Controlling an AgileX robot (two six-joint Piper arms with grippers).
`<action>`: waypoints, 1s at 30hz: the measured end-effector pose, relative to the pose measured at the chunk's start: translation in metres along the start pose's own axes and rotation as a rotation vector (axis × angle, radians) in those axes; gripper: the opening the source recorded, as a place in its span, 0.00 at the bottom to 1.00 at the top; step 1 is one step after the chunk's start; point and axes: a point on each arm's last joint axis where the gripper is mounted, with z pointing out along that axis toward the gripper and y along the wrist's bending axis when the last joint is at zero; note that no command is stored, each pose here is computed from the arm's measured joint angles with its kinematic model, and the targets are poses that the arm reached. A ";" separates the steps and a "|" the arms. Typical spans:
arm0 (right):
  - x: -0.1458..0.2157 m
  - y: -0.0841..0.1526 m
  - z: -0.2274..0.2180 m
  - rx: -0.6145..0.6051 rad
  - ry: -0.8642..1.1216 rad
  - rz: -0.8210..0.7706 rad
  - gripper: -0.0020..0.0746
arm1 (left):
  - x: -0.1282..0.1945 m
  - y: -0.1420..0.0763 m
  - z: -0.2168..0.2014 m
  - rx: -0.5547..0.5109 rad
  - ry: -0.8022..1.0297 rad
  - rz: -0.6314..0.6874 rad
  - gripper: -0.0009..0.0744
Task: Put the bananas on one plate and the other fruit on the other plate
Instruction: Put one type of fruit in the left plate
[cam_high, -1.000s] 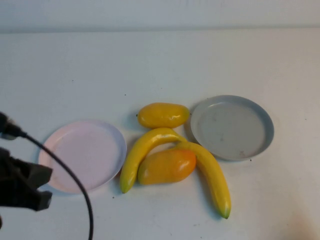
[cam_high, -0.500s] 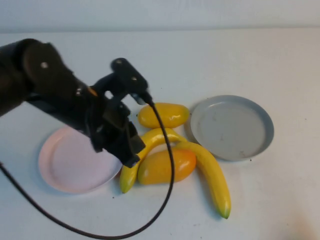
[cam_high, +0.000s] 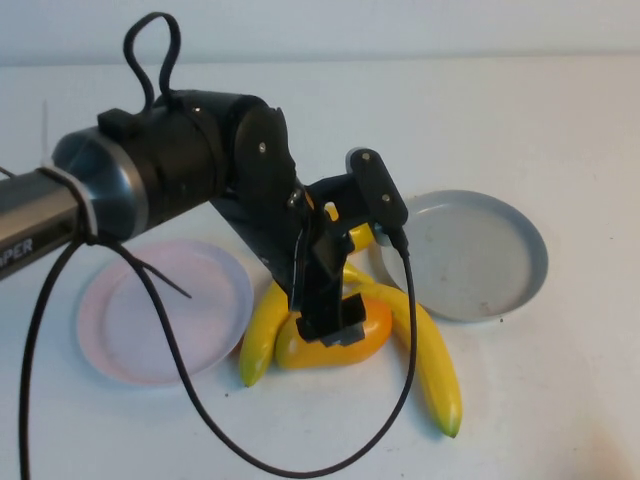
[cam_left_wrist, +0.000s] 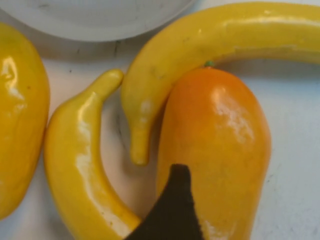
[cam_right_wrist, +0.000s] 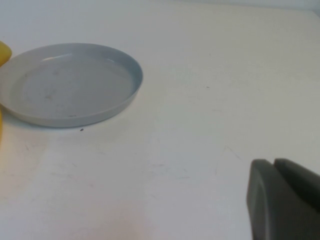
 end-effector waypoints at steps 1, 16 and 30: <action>0.000 0.000 0.000 0.000 0.000 0.000 0.00 | 0.001 0.001 0.004 -0.005 0.007 0.003 0.81; 0.000 0.000 0.000 0.000 0.000 0.000 0.00 | 0.005 0.014 0.045 -0.028 0.046 0.114 0.90; 0.000 0.000 0.000 0.000 0.000 0.000 0.00 | 0.014 0.018 0.080 0.010 0.107 0.189 0.90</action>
